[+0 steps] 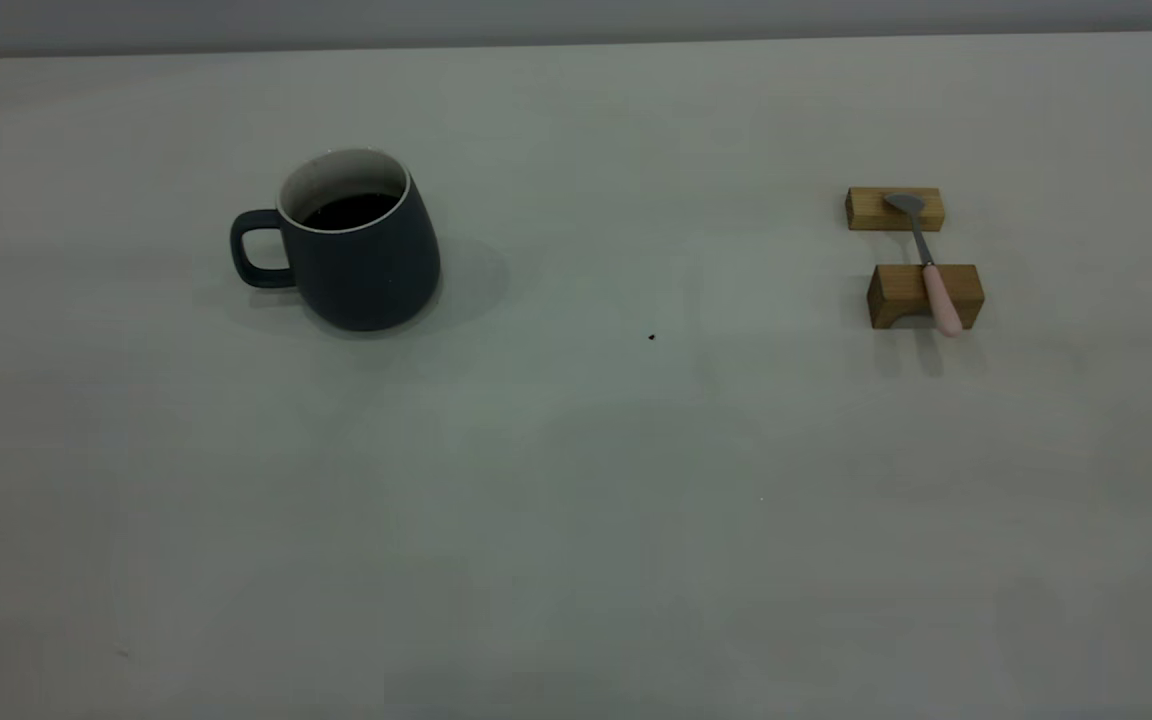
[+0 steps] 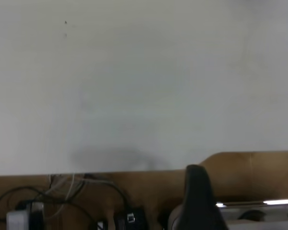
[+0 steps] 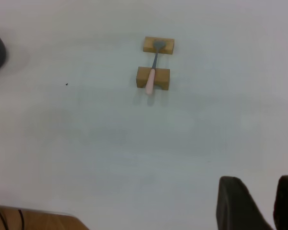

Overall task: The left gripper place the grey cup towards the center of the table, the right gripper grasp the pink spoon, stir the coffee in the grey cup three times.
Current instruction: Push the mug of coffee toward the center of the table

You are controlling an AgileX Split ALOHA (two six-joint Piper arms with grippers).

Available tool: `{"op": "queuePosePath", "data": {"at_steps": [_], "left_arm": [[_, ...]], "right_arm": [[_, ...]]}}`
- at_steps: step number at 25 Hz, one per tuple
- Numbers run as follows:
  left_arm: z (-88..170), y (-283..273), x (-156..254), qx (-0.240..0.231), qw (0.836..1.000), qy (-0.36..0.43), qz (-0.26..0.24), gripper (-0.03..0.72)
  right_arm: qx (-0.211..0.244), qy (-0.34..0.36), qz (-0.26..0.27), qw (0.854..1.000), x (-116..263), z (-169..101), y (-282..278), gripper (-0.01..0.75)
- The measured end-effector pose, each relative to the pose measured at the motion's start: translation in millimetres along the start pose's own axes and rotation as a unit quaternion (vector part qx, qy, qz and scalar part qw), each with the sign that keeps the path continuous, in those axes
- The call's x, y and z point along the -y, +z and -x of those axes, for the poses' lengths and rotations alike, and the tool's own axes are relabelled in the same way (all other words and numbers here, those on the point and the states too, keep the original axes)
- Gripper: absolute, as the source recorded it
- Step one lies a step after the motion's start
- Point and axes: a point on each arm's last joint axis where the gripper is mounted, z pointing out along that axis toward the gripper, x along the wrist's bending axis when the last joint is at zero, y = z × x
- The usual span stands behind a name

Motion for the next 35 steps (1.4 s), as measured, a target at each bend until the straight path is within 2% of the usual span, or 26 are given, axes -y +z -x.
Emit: {"op": "queuePosePath", "data": {"at_steps": [10, 14, 17, 20, 23, 28, 29, 30, 35], "left_arm": [[-3.7, 90.5, -95.4, -0.004, 0.999, -0.002, -0.05, 0.568], [-5.1, 133.8, -131.0, 0.001, 0.995, 0.051, -0.088, 0.568], [-6.0, 166.0, -151.9, 0.012, 0.984, 0.132, -0.116, 0.568], [-4.6, 199.8, -167.8, 0.034, 0.957, 0.255, -0.132, 0.568], [0.9, 235.2, -182.5, 0.071, 0.916, 0.371, -0.134, 0.568], [13.2, 286.5, -187.6, 0.155, 0.838, 0.501, -0.149, 0.568], [14.8, 293.0, -189.5, 0.167, 0.828, 0.516, -0.143, 0.568], [16.4, 299.3, -191.6, 0.176, 0.819, 0.528, -0.135, 0.568], [23.4, 335.3, -192.6, 0.218, 0.8, 0.548, -0.112, 0.568]], "right_arm": [[0.0, 0.0, 0.0, 1.0, 0.0, 0.0, 0.0, 0.237], [0.0, 0.0, 0.0, 1.0, 0.0, 0.0, 0.0, 0.237], [0.0, 0.0, 0.0, 1.0, 0.0, 0.0, 0.0, 0.237], [0.0, 0.0, 0.0, 1.0, 0.0, 0.0, 0.0, 0.237], [0.0, 0.0, 0.0, 1.0, 0.0, 0.0, 0.0, 0.237], [0.0, 0.0, 0.0, 1.0, 0.0, 0.0, 0.0, 0.237], [0.0, 0.0, 0.0, 1.0, 0.0, 0.0, 0.0, 0.237], [0.0, 0.0, 0.0, 1.0, 0.0, 0.0, 0.0, 0.237], [0.0, 0.0, 0.0, 1.0, 0.0, -0.1, 0.0, 0.237]]}}
